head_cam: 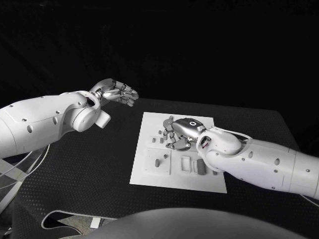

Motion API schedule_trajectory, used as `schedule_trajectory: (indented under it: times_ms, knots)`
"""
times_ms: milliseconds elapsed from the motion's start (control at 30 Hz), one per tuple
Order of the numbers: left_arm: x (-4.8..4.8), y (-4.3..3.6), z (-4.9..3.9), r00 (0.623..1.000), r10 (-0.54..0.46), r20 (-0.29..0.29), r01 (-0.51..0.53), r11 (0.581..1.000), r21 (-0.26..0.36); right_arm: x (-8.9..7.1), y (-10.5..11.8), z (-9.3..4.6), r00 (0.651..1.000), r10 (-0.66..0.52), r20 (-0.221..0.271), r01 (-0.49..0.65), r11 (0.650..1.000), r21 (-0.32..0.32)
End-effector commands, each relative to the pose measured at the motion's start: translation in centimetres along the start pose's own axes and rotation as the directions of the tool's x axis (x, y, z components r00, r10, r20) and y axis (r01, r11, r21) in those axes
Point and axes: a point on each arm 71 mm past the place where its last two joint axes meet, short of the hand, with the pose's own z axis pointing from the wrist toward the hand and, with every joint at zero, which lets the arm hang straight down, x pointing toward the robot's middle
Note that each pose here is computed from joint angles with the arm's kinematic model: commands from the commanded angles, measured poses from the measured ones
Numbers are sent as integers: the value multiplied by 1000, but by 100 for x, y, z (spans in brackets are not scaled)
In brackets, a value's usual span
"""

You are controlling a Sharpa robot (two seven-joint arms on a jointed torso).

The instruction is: Assemble the parts on the task board

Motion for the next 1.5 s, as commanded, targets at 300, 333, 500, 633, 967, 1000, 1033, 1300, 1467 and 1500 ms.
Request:
schedule_trajectory:
  times_ms: [300,333,500,633,967,1000,1033,1300,1467,1500]
  knots:
    - [8,45,1,1000,3,-8,-3,1000,-7,-398,-566,-263,951,250,-184,-207,952,225]
    - [12,48,2,1000,4,-9,-4,1000,-7,-410,-593,-289,946,247,-210,-193,950,247]
    - [33,50,21,1000,5,-13,-5,1000,-8,-381,-728,-417,911,260,-321,-142,927,347]
    - [41,55,26,1000,6,-15,-6,1000,-9,-318,-844,-510,871,328,-365,-147,884,443]
    - [33,67,21,1000,5,-15,-6,1000,-14,-124,-1004,-715,804,399,-440,-91,814,573]
    - [38,66,22,1000,5,-16,-5,1000,-13,-114,-1013,-725,800,400,-447,-84,813,576]
    - [40,66,22,1000,5,-17,-5,1000,-14,-104,-1015,-731,798,400,-450,-83,813,576]
    - [46,65,25,1000,4,-20,-5,1000,-14,3,-989,-715,802,351,-483,-39,837,545]
    - [45,69,24,1000,4,-22,-4,1000,-16,79,-960,-668,794,366,-485,-48,833,550]
    - [48,68,25,1000,4,-23,-4,1000,-16,112,-952,-660,789,369,-491,-47,833,552]
